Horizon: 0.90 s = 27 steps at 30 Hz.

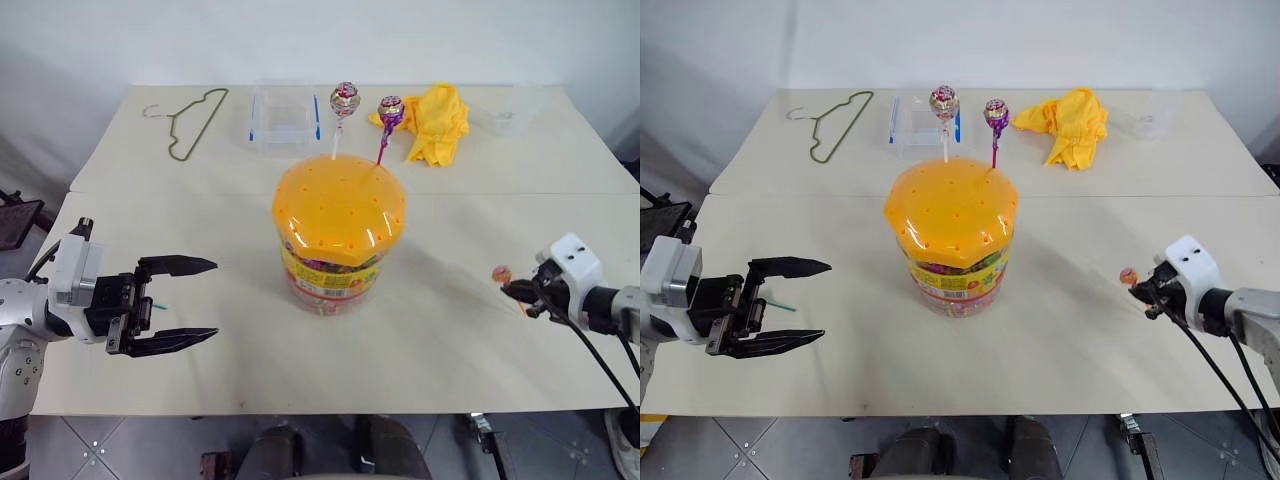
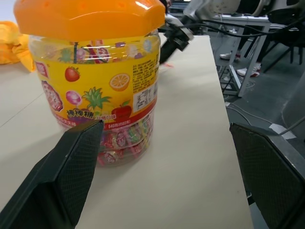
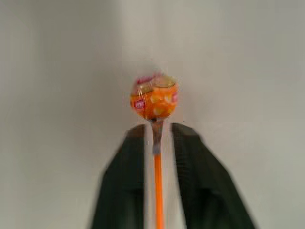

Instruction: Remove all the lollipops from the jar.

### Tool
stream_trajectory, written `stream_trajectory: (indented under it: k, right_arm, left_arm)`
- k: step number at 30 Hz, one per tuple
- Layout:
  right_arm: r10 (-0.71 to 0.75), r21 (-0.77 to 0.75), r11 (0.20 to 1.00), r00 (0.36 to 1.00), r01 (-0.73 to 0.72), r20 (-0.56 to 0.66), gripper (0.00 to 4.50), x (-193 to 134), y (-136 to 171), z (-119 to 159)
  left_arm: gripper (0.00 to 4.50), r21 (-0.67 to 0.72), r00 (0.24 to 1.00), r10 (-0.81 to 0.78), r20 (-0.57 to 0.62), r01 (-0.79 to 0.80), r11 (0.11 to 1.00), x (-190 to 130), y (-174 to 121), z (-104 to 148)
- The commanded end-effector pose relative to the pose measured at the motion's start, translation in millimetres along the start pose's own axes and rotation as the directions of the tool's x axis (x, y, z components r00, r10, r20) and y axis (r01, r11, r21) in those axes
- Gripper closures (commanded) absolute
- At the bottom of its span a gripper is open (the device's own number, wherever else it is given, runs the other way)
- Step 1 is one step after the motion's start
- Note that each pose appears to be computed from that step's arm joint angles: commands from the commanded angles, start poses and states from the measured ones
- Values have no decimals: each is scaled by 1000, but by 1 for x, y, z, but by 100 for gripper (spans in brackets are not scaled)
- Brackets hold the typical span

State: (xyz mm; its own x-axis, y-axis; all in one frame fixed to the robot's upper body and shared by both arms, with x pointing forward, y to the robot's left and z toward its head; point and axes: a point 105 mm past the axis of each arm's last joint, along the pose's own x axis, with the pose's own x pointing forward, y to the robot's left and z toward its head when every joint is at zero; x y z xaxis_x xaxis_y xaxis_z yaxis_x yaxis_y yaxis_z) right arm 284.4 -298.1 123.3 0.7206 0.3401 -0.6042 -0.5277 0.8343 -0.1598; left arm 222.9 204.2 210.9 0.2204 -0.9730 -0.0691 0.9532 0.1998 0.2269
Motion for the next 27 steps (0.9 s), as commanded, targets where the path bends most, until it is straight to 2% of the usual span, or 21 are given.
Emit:
stream_trajectory:
  k: [1,4,7,8,10,12,16,17,20,26,27]
  right_arm:
    - [6,-60,998,998,-2,64,246,-15,-8,14]
    - [59,-143,989,968,-24,245,147,-26,-9,46]
    - [210,-236,965,867,-111,452,147,-39,8,88]
    - [245,-259,958,817,-122,522,147,-43,14,106]
    - [327,-292,941,675,-170,662,147,-52,36,148]
    - [393,-332,919,567,-213,724,147,-55,56,177]
    - [454,-348,888,452,-301,768,147,-49,85,220]
    - [456,-341,884,432,-319,778,147,-46,92,233]
    - [430,-299,894,450,-334,783,147,-35,102,250]
    - [459,-307,877,459,-369,761,147,-26,116,258]
    - [459,-306,877,462,-370,759,185,-25,116,258]
  left_arm:
    - [0,19,1000,15,24,-15,1000,-1,-1,10]
    - [0,13,998,42,48,-43,999,-2,1,14]
    - [0,0,987,97,131,-97,995,-4,7,25]
    - [0,-9,978,121,169,-121,993,-5,11,30]
    - [0,-21,954,182,237,-182,983,-8,18,37]
    - [0,-49,926,238,294,-234,971,-13,25,42]
    - [0,-91,891,298,341,-285,954,-19,32,45]
    - [0,-98,889,305,342,-289,952,-20,32,44]
    - [0,-102,891,307,334,-289,952,-20,32,41]
    - [0,-102,890,311,334,-294,950,-19,27,39]
    - [0,-100,889,313,336,-297,950,-19,26,40]
